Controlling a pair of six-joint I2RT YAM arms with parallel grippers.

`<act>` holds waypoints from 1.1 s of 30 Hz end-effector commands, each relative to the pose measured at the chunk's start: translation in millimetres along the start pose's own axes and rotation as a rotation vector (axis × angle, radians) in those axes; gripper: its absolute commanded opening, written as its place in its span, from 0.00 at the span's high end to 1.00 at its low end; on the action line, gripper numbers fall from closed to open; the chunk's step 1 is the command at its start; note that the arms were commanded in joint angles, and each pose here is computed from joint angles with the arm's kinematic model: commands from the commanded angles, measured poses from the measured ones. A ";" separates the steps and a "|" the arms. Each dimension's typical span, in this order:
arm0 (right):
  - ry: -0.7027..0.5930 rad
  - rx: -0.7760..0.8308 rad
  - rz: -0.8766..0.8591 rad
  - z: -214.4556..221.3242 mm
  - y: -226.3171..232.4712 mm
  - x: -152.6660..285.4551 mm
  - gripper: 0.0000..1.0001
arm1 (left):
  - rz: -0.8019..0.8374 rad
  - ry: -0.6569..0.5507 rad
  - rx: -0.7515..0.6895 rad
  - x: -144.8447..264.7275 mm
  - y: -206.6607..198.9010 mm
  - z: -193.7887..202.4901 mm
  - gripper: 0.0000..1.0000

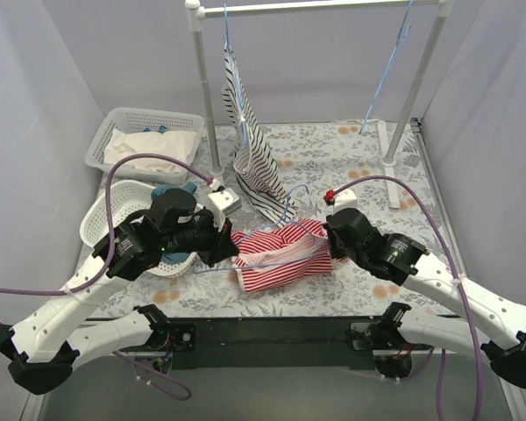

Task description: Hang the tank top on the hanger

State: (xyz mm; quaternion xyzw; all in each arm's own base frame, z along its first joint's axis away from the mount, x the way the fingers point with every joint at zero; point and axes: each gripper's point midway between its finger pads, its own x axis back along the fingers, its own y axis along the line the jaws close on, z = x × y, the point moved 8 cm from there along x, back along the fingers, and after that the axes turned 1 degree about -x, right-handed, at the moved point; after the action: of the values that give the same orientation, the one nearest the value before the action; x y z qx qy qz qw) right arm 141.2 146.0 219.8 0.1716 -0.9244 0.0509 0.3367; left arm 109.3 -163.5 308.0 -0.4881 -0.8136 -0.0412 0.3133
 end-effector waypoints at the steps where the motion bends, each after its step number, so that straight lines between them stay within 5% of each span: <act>1: -0.012 -0.006 0.048 0.4 -5.4 2.0 0.99 | 0.045 -0.090 -0.035 20.6 -11.6 -19.3 1.00; 12: -0.012 -0.007 0.135 2.9 -11.5 -3.9 0.99 | -0.027 -0.061 -0.017 42.9 -11.5 -15.7 1.00; 18: -0.043 -0.035 0.120 -5.1 -12.0 5.5 0.99 | -0.063 -0.010 -0.027 23.4 -0.7 -4.8 1.00; 33: -0.102 -0.053 0.063 -23.0 -10.8 23.8 0.99 | 0.147 -0.107 -0.111 -18.8 -6.0 -8.8 1.00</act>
State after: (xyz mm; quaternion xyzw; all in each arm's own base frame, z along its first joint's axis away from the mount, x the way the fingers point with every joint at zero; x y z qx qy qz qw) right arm 140.2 131.9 225.5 0.1238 -0.9356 0.0545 0.3261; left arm 113.9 -170.3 301.0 -0.5121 -0.8076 -0.0516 0.2879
